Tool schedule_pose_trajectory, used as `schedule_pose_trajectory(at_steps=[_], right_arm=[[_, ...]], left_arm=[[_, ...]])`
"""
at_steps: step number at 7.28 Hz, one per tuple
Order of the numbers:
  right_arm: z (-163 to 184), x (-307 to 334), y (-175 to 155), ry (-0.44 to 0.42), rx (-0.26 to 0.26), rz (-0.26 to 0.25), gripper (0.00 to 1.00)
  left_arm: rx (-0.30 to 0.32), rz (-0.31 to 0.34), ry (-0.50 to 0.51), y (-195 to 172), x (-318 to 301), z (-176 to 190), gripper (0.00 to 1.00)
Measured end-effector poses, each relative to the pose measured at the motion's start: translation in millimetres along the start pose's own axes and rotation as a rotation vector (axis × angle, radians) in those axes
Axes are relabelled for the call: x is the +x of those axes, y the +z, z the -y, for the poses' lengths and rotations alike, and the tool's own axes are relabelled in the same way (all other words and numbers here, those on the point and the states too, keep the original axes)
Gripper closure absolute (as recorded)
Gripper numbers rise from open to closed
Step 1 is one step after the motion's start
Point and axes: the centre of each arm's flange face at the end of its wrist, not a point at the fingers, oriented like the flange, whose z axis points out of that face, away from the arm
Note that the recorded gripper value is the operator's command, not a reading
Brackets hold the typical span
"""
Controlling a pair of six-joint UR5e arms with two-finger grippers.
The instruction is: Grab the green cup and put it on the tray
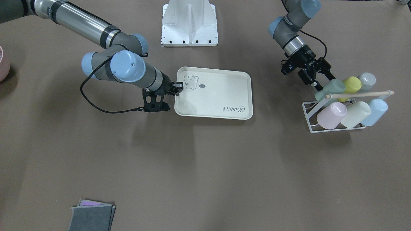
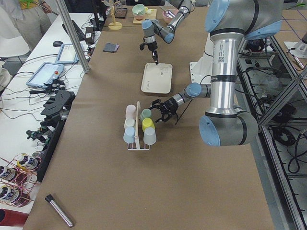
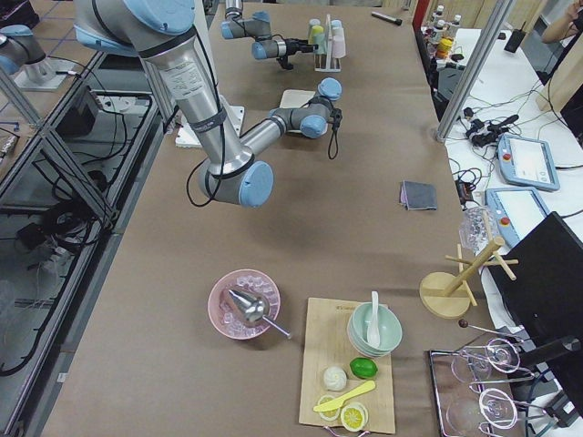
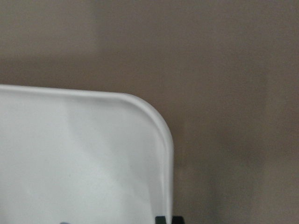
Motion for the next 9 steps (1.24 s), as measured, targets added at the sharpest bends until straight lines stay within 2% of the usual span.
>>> schedule_pose_trajectory(at_steps=[3,5,9], right_arm=[[18,12,-23,0.018,0.029,0.009,0.0],[38,46,-59,0.023,0.05,0.019,0.0],[66,149,-132,-0.115,0.135,-0.008,0.0]], left_arm=[[0.001,-0.028,-0.016,4,-1,-5,0.02],[-0.004,-0.027,-0.028,8,-3,-7,0.02],[0.009,-0.017,-0.041,3,-10,0,0.02]])
